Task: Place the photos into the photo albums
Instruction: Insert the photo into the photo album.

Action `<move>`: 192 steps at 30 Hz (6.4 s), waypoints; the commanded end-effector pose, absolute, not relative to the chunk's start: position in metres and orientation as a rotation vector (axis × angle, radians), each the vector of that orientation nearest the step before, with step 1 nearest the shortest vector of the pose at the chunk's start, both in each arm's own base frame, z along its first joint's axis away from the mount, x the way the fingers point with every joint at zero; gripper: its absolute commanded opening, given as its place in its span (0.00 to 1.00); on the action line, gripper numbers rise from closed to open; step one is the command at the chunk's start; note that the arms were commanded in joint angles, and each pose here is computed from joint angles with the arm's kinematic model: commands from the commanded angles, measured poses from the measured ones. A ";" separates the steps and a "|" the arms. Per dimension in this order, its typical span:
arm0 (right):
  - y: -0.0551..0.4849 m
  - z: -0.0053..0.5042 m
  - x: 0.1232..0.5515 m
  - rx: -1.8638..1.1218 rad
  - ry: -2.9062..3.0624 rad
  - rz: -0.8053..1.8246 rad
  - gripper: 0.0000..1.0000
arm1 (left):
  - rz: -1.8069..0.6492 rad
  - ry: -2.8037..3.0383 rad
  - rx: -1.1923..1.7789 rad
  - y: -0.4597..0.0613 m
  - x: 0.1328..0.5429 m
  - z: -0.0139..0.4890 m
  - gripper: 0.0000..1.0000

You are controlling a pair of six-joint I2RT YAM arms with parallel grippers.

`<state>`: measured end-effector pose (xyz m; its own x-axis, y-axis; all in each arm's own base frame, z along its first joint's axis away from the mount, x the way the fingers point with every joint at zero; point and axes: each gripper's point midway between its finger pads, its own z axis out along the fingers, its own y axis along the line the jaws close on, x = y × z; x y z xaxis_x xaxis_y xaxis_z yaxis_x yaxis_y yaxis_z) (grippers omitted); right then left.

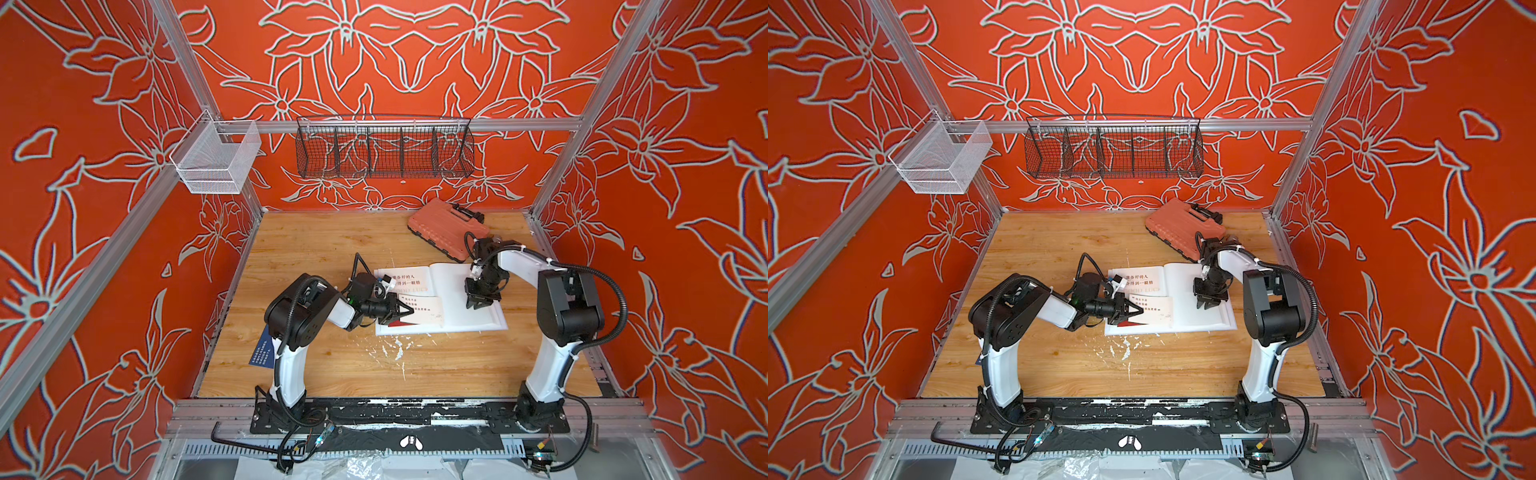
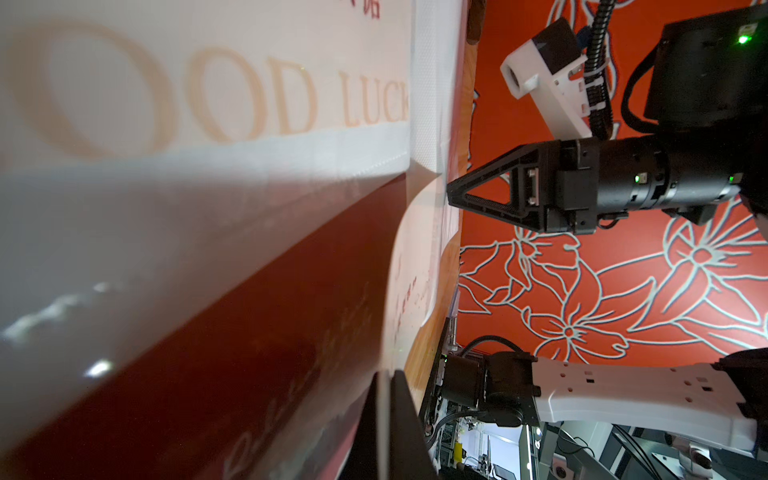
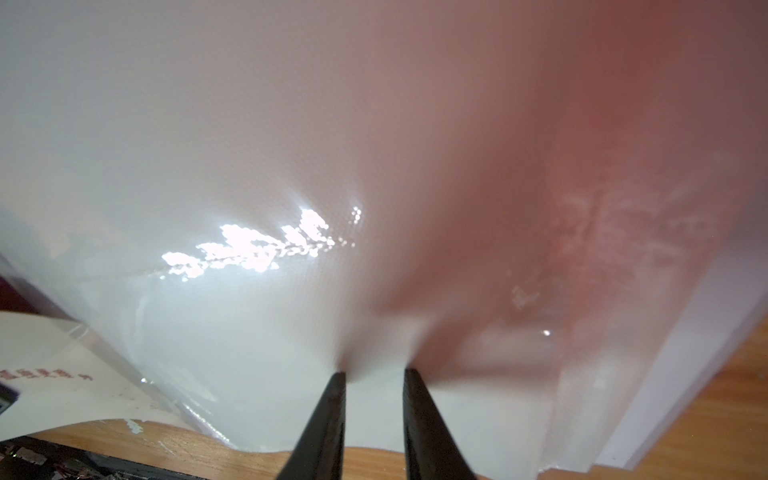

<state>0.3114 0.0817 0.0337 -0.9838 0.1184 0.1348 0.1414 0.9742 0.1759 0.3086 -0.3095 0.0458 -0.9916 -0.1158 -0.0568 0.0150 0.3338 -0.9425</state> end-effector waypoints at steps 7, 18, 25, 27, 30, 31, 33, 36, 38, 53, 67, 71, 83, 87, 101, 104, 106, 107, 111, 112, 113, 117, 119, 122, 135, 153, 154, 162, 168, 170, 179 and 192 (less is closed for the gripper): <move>0.086 0.031 0.306 -0.221 -2.961 -0.304 0.27 | -1.745 2.495 -0.121 -0.315 0.300 0.035 0.00; 0.094 0.037 0.306 -0.219 -2.974 -0.380 0.27 | -1.653 2.464 -0.174 -0.321 0.306 0.042 0.00; 0.093 0.040 0.306 -0.178 -2.990 -0.384 0.27 | -1.552 2.488 -0.197 -0.321 0.306 0.043 0.00; 0.093 0.043 0.307 -0.165 -2.999 -0.382 0.28 | -1.507 2.500 -0.188 -0.319 0.305 0.046 0.00; 0.093 0.046 0.309 -0.152 -3.011 -0.388 0.29 | -1.487 2.515 -0.177 -0.321 0.305 0.049 0.00; 0.093 0.048 0.310 -0.150 -3.016 -0.392 0.29 | -1.488 2.517 -0.175 -0.322 0.305 0.050 0.00; 0.094 0.049 0.312 -0.143 -3.020 -0.403 0.29 | -1.492 2.523 -0.172 -0.324 0.305 0.050 0.00; 0.096 0.050 0.313 -0.133 -3.019 -0.416 0.31 | -1.500 2.526 -0.165 -0.330 0.305 0.050 0.00; 0.096 0.051 0.314 -0.129 -3.025 -0.417 0.32 | -1.499 2.529 -0.157 -0.333 0.305 0.050 0.00; 0.062 0.071 0.321 -0.245 -3.126 -0.411 0.63 | -1.516 2.535 -0.148 -0.344 0.307 0.046 0.00; 0.051 0.057 0.323 -0.299 -3.111 -0.472 0.72 | -1.503 2.556 -0.133 -0.360 0.309 0.042 0.00; 0.054 0.057 0.325 -0.313 -3.110 -0.510 0.72 | -1.499 2.566 -0.120 -0.367 0.312 0.042 0.00; 0.054 0.055 0.325 -0.372 -3.120 -0.517 0.73 | -1.510 2.605 -0.090 -0.384 0.313 0.037 0.00; 0.054 0.056 0.325 -0.368 -3.121 -0.519 0.73 | -1.510 2.605 -0.112 -0.384 0.311 0.034 0.03; 0.053 0.062 0.328 -0.354 -3.147 -0.515 0.73 | -1.310 2.630 -0.079 -0.360 0.305 0.054 0.57; 0.053 0.063 0.330 -0.350 -3.150 -0.512 0.73 | -1.261 2.686 -0.050 -0.360 0.303 0.051 0.58; 0.052 0.062 0.329 -0.346 -3.150 -0.502 0.73 | -1.238 2.709 -0.045 -0.359 0.303 0.049 0.59; 0.051 0.062 0.329 -0.343 -3.152 -0.495 0.73 | -1.227 2.717 -0.045 -0.359 0.304 0.048 0.59; 0.049 0.062 0.328 -0.342 -3.161 -0.475 0.73 | -1.219 2.738 -0.022 -0.365 0.307 0.049 0.60; 0.048 0.062 0.328 -0.338 -3.162 -0.465 0.73 | -1.219 2.738 -0.015 -0.366 0.308 0.050 0.60; 0.048 0.061 0.327 -0.335 -3.161 -0.459 0.73 | -1.211 2.744 -0.009 -0.367 0.308 0.051 0.60; 0.046 0.060 0.327 -0.344 -3.161 -0.445 0.74 | -1.149 2.795 0.029 -0.371 0.306 0.051 0.61; 0.048 0.060 0.328 -0.347 -3.160 -0.465 0.74 | -1.138 2.818 0.044 -0.375 0.304 0.051 0.62; 0.050 0.061 0.329 -0.355 -3.156 -0.487 0.74 | -1.146 2.839 0.071 -0.383 0.302 0.050 0.62; 0.052 0.062 0.329 -0.367 -3.166 -0.504 0.74 | -1.088 2.878 0.057 -0.397 0.307 0.049 0.66; 0.055 0.059 0.329 -0.417 -3.164 -0.541 0.74 | -1.113 2.928 0.132 -0.431 0.304 0.045 0.74; 0.055 0.058 0.329 -0.417 -3.163 -0.543 0.74 | -1.117 2.928 0.134 -0.432 0.304 0.045 0.74; 0.049 0.061 0.329 -0.420 -3.183 -0.490 0.74 | -1.051 2.992 0.173 -0.422 0.290 0.041 0.75; 0.042 0.071 0.334 -0.412 -3.228 -0.434 0.74 | -0.994 2.971 0.191 -0.411 0.290 0.054 0.75; 0.041 0.071 0.334 -0.410 -3.230 -0.429 0.74 | -0.980 2.963 0.190 -0.411 0.292 0.057 0.75; 0.038 0.071 0.331 -0.401 -3.236 -0.390 0.74 | -0.985 2.933 0.218 -0.417 0.299 0.063 0.75; 0.040 0.066 0.328 -0.399 -3.219 -0.410 0.74 | -1.162 2.881 0.280 -0.448 0.304 0.072 0.75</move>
<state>0.3322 0.0420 0.0620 -0.9614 0.2584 -0.0943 0.2254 0.9365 0.2686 0.3086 -0.4351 0.0735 -0.9876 0.1244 -0.0954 0.1563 0.7345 -0.6603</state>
